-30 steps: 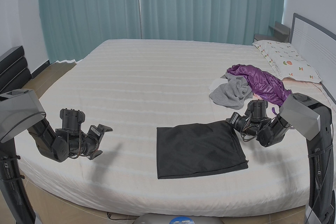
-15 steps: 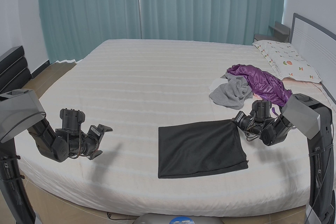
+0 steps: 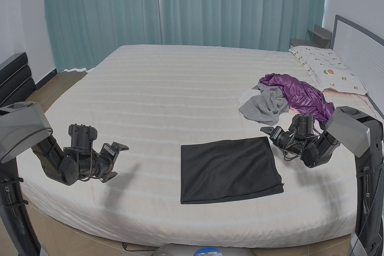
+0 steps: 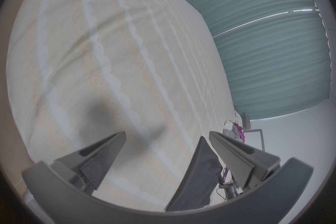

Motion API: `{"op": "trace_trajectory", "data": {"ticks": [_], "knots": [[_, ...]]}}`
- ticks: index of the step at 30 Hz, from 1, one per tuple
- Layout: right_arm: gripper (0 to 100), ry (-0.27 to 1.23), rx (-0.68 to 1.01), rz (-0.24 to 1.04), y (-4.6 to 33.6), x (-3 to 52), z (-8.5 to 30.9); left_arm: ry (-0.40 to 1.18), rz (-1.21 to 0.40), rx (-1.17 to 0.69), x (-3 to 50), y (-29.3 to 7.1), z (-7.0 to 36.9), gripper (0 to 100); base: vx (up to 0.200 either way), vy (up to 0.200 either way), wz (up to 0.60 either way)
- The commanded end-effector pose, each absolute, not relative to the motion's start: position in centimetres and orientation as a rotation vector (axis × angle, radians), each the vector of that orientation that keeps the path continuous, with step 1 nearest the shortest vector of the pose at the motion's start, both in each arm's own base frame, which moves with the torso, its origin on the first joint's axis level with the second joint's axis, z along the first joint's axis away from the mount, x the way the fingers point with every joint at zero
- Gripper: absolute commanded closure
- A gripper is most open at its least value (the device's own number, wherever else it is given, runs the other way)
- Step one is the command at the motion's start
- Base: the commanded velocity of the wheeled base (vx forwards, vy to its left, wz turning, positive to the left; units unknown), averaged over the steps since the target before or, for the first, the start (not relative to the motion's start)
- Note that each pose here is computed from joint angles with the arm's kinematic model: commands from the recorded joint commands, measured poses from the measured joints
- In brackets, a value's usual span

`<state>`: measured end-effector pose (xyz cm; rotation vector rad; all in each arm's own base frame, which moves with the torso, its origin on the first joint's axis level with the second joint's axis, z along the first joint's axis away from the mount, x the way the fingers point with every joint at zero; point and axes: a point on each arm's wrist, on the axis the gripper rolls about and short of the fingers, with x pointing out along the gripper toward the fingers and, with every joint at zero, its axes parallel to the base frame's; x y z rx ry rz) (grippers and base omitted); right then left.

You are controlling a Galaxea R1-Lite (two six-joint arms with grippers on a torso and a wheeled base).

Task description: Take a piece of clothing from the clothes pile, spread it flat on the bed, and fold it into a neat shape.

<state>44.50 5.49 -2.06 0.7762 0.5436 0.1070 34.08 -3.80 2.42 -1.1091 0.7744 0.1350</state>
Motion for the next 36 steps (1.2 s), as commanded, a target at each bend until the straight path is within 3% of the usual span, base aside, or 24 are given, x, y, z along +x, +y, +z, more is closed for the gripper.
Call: {"op": "trace_trajectory", "data": {"ticks": [1,8,14,20,21,36], "knots": [[0,0.579,0.789,0.220,4.7,39.7,0.8,0.774,0.135,-1.110,34.1,-3.8,2.4,0,0.000,0.000,0.00],[0,0.688,0.720,0.356,4.1,32.5,0.3,0.775,0.136,-1.108,34.1,-3.8,2.4,0,0.000,0.000,0.00],[0,0.716,0.577,0.381,3.7,30.7,-0.5,0.775,0.136,-1.108,34.1,-3.8,2.4,0,0.000,0.000,0.00],[0,0.727,0.558,0.384,3.6,30.4,-1.0,0.775,0.136,-1.108,34.1,-3.8,2.4,0,0.000,0.000,0.00],[100,0.731,0.558,0.381,3.6,30.4,-1.1,0.774,0.135,-1.108,34.1,-3.8,2.4,0,0.000,0.000,0.00],[100,0.791,0.497,0.347,1.8,29.2,-1.8,0.774,0.135,-1.110,34.1,-3.8,2.4,0,0.000,0.000,0.00]]}}
